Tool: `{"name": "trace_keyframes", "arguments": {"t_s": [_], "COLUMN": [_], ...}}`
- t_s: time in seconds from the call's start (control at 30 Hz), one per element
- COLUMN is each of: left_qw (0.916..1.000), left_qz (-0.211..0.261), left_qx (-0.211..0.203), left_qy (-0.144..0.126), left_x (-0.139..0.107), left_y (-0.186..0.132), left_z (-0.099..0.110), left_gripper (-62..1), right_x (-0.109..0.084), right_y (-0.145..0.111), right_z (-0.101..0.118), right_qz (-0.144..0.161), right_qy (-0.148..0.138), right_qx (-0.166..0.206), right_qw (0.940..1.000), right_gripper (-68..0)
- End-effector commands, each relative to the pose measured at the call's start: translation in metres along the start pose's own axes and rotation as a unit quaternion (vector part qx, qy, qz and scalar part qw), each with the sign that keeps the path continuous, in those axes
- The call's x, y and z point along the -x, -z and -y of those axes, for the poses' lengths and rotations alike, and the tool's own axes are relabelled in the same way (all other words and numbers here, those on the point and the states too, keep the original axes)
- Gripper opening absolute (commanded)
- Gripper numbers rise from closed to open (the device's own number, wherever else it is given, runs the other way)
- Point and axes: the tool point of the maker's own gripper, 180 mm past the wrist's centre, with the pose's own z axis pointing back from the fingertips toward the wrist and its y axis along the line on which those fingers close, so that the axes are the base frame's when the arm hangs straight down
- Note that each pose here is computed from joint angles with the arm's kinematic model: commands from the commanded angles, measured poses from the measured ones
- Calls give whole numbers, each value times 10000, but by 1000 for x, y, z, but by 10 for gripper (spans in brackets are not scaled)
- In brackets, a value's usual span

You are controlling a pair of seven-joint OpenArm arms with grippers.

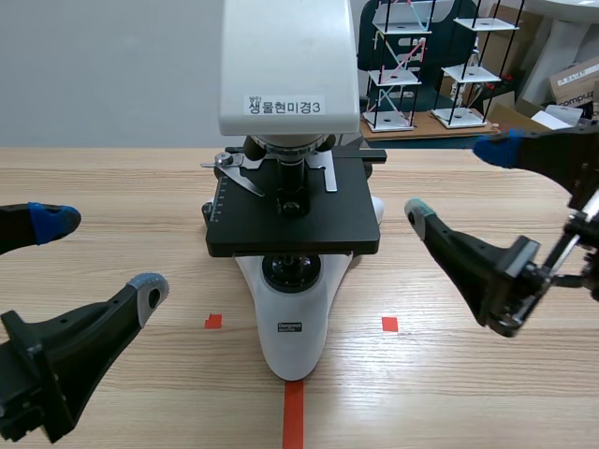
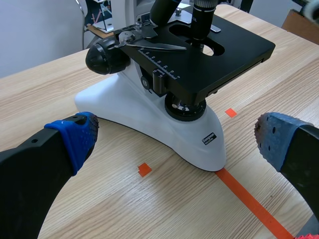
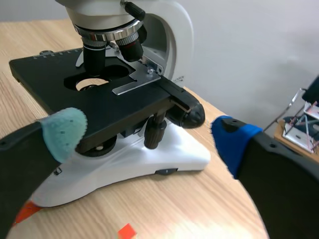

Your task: Return to the home posture

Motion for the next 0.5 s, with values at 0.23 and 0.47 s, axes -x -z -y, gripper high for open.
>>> {"name": "trace_keyframes", "arguments": {"t_s": [0.23, 0.47], "left_qw": [9999, 9999], "left_qz": [140, 140], "left_qx": [23, 23], "left_qy": [5, 5], "left_x": [-8, -8], "left_y": [0, 0], "left_z": [1, 1], "left_gripper": [14, 14], "right_x": [-1, -9], "right_y": [-42, -66], "right_z": [-28, -36], "right_qz": [-323, -122], "right_qy": [311, 763], "right_qx": [-288, -121], "right_qw": [9986, 9969], "right_gripper": [-36, -36]}}
